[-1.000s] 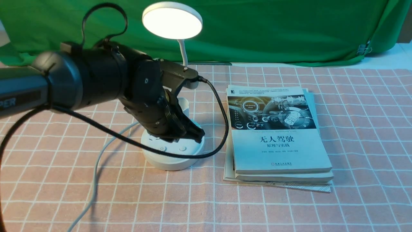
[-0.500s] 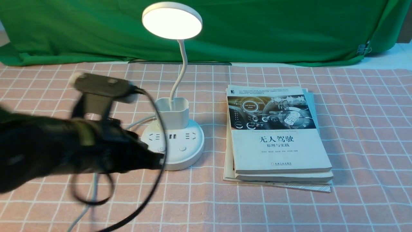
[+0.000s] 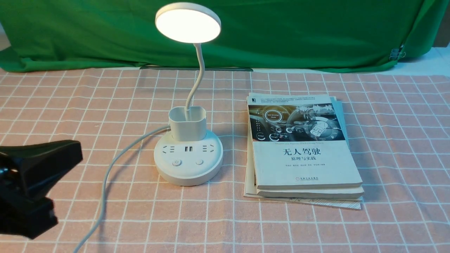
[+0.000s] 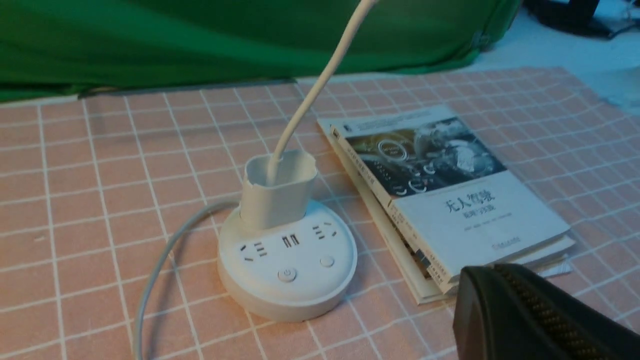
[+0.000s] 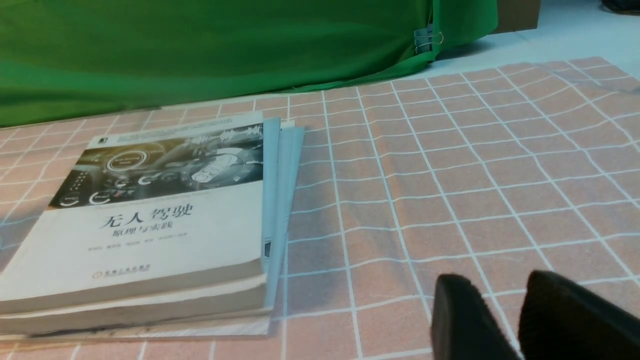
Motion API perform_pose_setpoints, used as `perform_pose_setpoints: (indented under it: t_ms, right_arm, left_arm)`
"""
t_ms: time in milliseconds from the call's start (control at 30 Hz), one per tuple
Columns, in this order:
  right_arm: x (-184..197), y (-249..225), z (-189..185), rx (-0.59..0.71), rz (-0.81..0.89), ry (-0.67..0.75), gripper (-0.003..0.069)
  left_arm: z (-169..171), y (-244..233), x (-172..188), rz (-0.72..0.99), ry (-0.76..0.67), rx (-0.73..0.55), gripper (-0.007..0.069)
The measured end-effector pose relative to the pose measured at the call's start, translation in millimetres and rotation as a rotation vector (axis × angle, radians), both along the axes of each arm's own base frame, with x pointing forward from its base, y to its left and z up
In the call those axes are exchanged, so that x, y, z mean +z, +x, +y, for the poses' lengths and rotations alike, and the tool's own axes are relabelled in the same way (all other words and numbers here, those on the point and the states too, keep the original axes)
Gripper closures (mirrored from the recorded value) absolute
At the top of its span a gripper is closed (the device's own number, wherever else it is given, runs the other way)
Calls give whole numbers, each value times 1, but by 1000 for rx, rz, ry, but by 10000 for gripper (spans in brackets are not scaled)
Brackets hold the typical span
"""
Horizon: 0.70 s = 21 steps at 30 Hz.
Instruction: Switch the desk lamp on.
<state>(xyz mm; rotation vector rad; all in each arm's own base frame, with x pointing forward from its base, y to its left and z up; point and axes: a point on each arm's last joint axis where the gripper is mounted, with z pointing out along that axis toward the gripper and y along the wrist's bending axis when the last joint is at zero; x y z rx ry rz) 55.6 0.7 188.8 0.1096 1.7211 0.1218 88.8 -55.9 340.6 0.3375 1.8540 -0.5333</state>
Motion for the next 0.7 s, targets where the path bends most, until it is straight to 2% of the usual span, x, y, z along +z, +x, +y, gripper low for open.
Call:
perform_pose_setpoints:
  t_ms: [267, 467, 567, 700]
  right_arm:
    - [0, 0, 0, 0, 0, 0, 419]
    - [0, 0, 0, 0, 0, 1, 419]
    - [0, 0, 0, 0, 0, 1, 418]
    - [0, 0, 0, 0, 0, 1, 419]
  left_arm:
    - [14, -10, 7, -147, 104, 37, 603]
    - [21, -13, -18, -225, 146, 79, 606]
    - [28, -15, -32, -246, 102, 155, 606]
    - [42, -20, -61, -276, 46, 337, 606]
